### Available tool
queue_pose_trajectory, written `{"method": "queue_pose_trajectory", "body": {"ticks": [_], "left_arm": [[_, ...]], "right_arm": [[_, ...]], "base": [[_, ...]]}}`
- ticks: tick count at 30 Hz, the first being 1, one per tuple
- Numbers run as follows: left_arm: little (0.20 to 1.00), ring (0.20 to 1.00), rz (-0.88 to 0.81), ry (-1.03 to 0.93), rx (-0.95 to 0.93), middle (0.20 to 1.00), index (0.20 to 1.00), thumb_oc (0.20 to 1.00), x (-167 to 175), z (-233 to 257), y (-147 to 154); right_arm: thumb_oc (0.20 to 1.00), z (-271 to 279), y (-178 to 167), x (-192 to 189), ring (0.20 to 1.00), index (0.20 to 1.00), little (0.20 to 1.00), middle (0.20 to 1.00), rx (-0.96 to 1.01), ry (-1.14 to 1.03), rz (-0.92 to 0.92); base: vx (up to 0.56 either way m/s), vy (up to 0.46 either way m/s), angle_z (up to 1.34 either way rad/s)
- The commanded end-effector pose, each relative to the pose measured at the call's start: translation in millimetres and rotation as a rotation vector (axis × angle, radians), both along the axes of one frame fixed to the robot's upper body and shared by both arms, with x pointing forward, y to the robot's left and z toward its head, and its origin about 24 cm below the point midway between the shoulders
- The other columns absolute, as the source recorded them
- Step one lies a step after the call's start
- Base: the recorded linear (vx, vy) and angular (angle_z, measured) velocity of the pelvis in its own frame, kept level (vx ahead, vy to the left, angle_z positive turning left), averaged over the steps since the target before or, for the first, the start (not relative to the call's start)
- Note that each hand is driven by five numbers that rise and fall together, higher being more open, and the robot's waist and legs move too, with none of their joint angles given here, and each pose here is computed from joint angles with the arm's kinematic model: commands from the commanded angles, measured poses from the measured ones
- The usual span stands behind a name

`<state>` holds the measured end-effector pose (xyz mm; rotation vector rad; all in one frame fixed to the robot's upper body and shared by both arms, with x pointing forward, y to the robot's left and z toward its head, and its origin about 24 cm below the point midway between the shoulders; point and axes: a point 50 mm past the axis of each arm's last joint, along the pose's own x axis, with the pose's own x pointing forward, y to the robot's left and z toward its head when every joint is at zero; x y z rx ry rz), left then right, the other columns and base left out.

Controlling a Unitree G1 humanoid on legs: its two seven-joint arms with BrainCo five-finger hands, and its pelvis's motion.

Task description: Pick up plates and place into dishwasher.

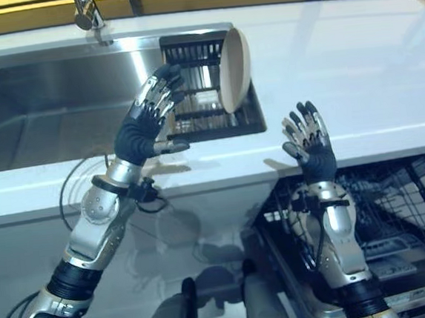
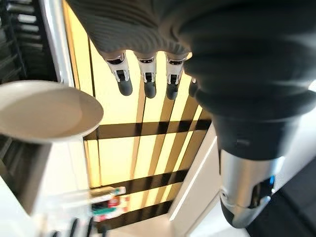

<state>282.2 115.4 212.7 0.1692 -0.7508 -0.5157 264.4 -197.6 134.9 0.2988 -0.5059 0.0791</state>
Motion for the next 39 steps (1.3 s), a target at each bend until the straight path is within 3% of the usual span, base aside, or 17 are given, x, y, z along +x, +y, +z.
{"method": "queue_pose_trajectory", "body": {"ticks": [1,9,18,22,32,39], "left_arm": [[1.000,1.000,0.102,-0.286,0.129,1.000,1.000,1.000,-5,39,-5],[1.000,1.000,0.623,-0.827,0.565,1.000,1.000,1.000,13,108,7],[1.000,1.000,0.855,-1.199,0.944,1.000,1.000,1.000,18,139,-9],[1.000,1.000,0.903,-1.243,1.132,1.000,1.000,1.000,29,134,-12],[1.000,1.000,1.051,-1.291,1.870,1.000,1.000,1.000,63,112,9],[1.000,1.000,1.155,-1.214,2.063,1.000,1.000,1.000,74,119,32]], "right_arm": [[1.000,40,0,-6,1.000,1.000,1.000,1.000,0.019,-0.188,0.024],[1.000,38,-13,-5,1.000,1.000,1.000,1.000,-0.036,-0.140,0.054],[1.000,42,-18,0,1.000,1.000,1.000,1.000,-0.073,-0.137,0.092],[1.000,44,-18,2,1.000,1.000,1.000,1.000,-0.085,-0.128,0.105],[1.000,64,-20,9,1.000,1.000,1.000,1.000,-0.099,-0.187,0.097],[1.000,78,-18,9,1.000,1.000,1.000,1.000,-0.086,-0.246,0.084]], "base": [[0.08,0.057,-0.01],[0.08,0.057,-0.06],[0.03,0.042,-0.09],[0.07,0.019,-0.09],[-0.05,-0.005,-0.06],[-0.08,-0.026,0.00]]}}
